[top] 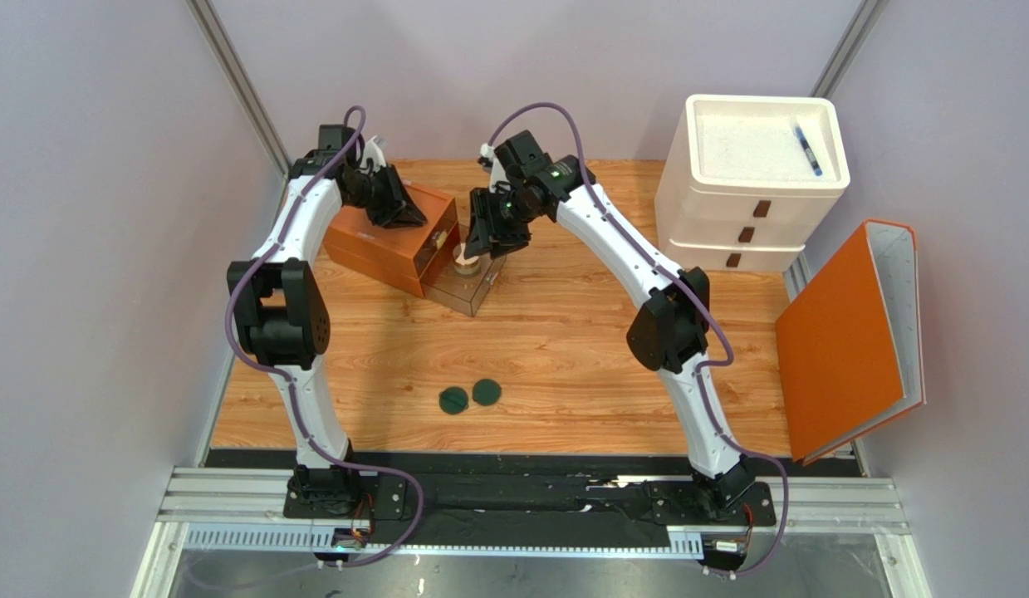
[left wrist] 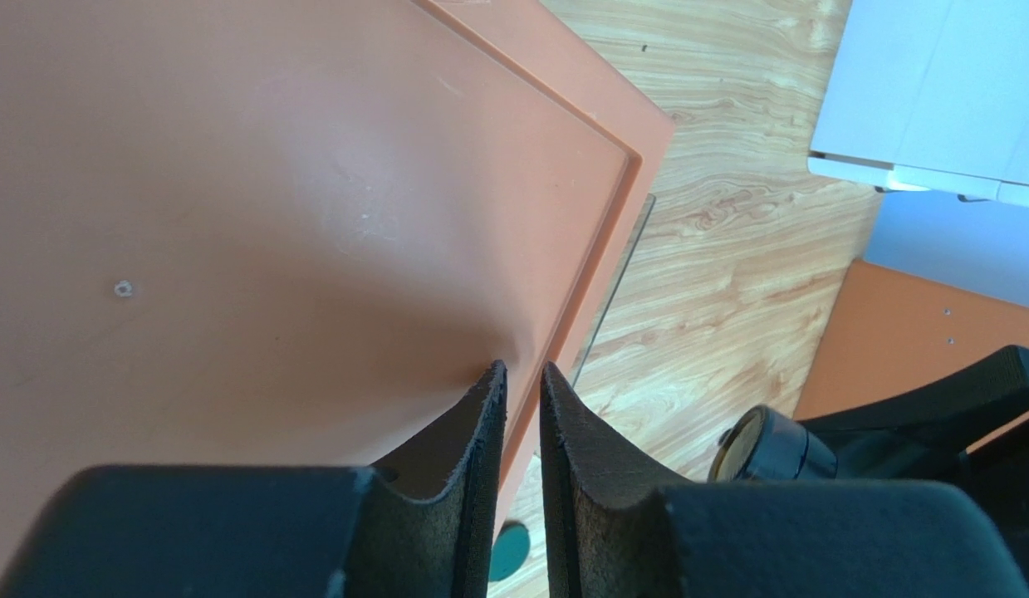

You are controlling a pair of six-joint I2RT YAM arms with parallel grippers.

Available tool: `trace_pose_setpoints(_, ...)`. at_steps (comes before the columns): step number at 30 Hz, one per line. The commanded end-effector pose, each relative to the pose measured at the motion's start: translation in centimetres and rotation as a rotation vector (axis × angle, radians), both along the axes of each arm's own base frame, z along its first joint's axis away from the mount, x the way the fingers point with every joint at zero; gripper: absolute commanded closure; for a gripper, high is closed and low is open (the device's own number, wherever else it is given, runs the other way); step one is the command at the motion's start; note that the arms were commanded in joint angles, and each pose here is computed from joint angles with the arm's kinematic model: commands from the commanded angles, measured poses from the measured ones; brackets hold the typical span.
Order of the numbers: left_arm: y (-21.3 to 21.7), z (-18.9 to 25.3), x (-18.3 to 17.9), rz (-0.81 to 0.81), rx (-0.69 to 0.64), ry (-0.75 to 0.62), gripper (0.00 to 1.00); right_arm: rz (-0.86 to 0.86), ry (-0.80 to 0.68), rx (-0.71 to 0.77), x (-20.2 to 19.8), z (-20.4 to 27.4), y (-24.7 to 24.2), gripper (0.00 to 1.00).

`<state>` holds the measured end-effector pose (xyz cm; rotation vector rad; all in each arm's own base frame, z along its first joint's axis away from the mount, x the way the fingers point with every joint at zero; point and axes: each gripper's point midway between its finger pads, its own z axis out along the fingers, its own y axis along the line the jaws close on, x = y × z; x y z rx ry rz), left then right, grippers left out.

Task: Organize the makeup

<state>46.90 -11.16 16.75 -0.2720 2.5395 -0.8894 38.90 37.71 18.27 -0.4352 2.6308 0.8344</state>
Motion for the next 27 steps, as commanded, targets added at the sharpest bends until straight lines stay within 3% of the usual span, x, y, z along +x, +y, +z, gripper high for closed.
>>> trace_pose_setpoints(1,1.0,-3.9,-1.6,0.022,0.067,0.112,0.76,-0.008,0.023,0.137,1.6,0.4,3.1,0.9)
trace_pose_setpoints(10,0.8,-3.9,-1.5,0.028,0.047,0.111,0.76,-0.013,0.168,0.186,1.3,-4.1,5.8,0.88)
trace_pose_setpoints(13,0.8,-3.7,-1.5,0.029,0.05,0.108,0.76,-0.009,0.19,0.194,1.1,-4.5,6.1,0.78)
trace_pose_setpoints(14,0.8,-3.7,-1.5,0.031,0.051,0.109,0.76,-0.011,0.193,0.195,1.1,-4.4,6.1,0.67)
trace_pose_setpoints(17,0.8,-3.6,-1.4,0.032,0.05,0.105,0.76,-0.01,0.195,0.193,1.0,-4.3,5.9,0.51)
trace_pose_setpoints(23,0.8,-3.4,-1.3,0.031,0.047,0.105,0.75,-0.004,0.17,0.205,1.0,-2.9,5.8,0.39)
trace_pose_setpoints(27,0.9,-3.2,-1.3,0.03,0.053,0.103,0.75,-0.002,0.139,0.216,1.1,-1.6,5.7,0.37)
